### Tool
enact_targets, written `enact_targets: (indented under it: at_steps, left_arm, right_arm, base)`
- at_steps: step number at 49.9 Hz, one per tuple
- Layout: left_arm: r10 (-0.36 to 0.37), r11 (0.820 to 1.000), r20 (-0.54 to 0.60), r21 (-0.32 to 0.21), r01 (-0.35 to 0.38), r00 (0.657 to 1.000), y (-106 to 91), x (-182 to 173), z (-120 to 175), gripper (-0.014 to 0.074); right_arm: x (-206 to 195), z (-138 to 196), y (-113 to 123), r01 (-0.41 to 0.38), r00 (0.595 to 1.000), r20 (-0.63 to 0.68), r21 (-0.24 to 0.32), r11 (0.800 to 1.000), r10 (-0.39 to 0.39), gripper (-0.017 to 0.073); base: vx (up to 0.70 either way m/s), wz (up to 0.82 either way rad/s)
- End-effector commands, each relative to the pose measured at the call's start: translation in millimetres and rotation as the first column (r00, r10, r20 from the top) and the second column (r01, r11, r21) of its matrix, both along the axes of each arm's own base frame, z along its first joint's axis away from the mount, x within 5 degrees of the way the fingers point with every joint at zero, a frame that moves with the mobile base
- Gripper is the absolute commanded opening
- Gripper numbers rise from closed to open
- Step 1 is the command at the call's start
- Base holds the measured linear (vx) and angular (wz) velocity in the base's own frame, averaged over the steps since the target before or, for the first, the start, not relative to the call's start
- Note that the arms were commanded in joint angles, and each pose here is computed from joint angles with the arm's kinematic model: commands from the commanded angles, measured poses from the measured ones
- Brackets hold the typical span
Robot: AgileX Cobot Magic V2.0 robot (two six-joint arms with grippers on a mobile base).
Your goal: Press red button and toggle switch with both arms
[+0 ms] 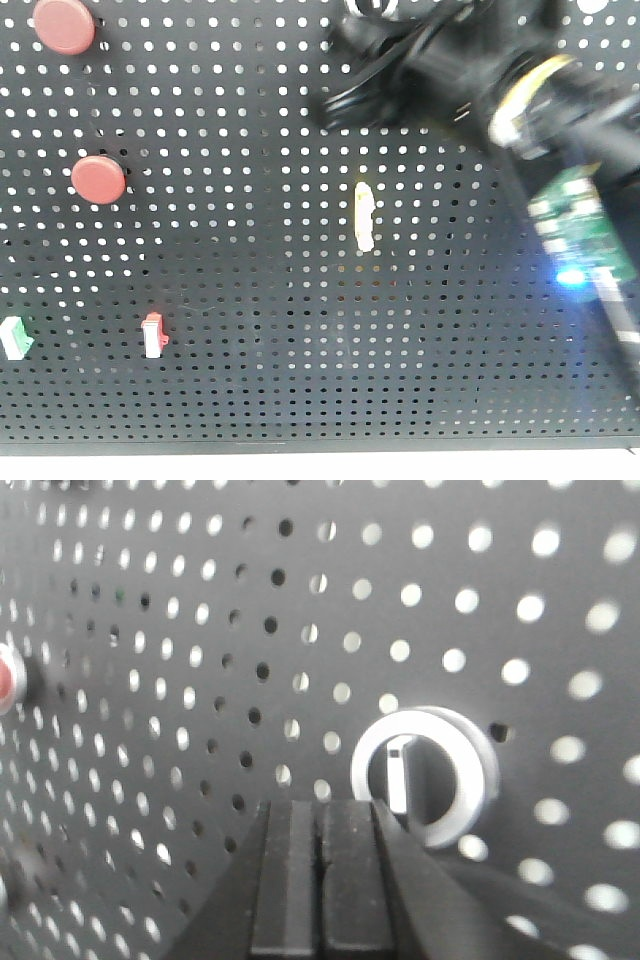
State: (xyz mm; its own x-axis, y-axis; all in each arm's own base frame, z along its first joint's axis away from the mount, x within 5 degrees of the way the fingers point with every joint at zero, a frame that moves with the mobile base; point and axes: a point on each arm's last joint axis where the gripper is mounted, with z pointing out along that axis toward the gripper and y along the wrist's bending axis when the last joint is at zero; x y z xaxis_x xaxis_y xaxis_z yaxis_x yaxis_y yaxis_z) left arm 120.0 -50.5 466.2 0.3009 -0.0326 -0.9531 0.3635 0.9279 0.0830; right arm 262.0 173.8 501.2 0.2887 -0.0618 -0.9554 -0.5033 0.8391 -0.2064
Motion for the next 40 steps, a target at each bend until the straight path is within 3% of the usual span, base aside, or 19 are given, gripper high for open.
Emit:
enact_targets:
  at_steps: [1,26,35,38,40]
  left_arm:
    - [-0.001,0.999,0.088,-0.049,0.005,0.996,2.3,-5,14,0.0]
    - [-0.001,0.999,0.088,-0.049,0.005,0.996,2.3,-5,14,0.0]
    - [-0.001,0.999,0.088,-0.048,0.005,0.996,2.2,-5,14,0.0]
    - [-0.001,0.999,0.088,-0.048,0.005,0.996,2.2,-5,14,0.0]
    - [-0.001,0.999,0.088,-0.048,0.005,0.996,2.2,-5,14,0.0]
  right_arm:
    - [-17,29,-17,0.011,0.993,0.118,0.043,0.999,-0.016,-0.0003]
    - [-23,33,-15,-0.015,0.991,0.133,0.064,0.998,0.007,-0.0003]
    - [-52,41,-26,-0.024,0.993,0.115,0.063,0.998,0.016,-0.0003]
    - [-63,34,-28,-0.036,0.994,0.108,0.047,0.998,0.031,-0.0003]
    - [-85,15,-43,-0.05,0.993,0.109,0.035,0.998,0.046,-0.0003]
  base:
    - [0.0,0.0]
    - [0.0,0.0]
    - [0.0,0.0]
    - [0.0,0.0]
    - [0.0,0.0]
